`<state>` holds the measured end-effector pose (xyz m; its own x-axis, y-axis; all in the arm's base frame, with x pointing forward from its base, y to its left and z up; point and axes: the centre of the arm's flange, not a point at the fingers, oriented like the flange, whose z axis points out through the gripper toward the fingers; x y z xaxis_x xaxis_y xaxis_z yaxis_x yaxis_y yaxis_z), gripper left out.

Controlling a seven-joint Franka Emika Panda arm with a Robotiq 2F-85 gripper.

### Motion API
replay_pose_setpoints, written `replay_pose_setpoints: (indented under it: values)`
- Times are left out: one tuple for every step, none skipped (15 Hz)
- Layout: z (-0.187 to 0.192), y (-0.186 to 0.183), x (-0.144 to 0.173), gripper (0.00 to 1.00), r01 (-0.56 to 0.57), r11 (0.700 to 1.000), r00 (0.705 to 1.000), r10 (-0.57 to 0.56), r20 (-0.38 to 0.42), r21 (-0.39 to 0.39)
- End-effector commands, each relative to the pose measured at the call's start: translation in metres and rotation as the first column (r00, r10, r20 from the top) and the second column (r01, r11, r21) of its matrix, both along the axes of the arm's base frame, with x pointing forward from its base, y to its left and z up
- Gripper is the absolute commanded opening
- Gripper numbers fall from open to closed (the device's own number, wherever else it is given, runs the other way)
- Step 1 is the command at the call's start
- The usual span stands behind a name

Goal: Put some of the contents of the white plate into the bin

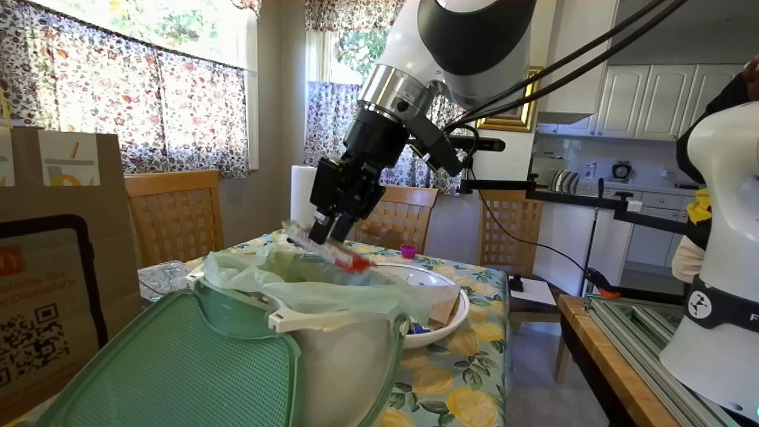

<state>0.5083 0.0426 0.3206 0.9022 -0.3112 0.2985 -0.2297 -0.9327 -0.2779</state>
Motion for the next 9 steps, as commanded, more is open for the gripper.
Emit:
replay_pose_setpoints:
  values:
    - [-0.019, -0.028, -0.004, 0.8, -0.019, 0.998, 1.0, 0.018, -0.015, -0.054]
    - [-0.02, -0.042, -0.01, 0.88, -0.008, 0.998, 1.0, 0.007, -0.02, -0.067]
    - [-0.021, -0.056, -0.018, 0.94, 0.028, 0.993, 0.999, -0.032, -0.032, -0.111]
    - [-0.024, -0.073, -0.026, 0.99, 0.067, 0.981, 0.996, -0.077, -0.049, -0.184]
    - [-0.03, -0.091, -0.036, 1.0, 0.077, 0.973, 0.993, -0.094, -0.07, -0.218]
    - [-0.041, -0.11, -0.046, 1.0, 0.092, 0.962, 0.989, -0.119, -0.091, -0.257]
    - [-0.056, -0.129, -0.056, 1.0, 0.105, 0.95, 0.983, -0.144, -0.115, -0.294]
    - [-0.066, -0.144, -0.065, 1.0, 0.114, 0.938, 0.975, -0.169, -0.144, -0.329]
    - [-0.083, -0.159, -0.071, 1.0, 0.115, 0.924, 0.967, -0.189, -0.174, -0.365]
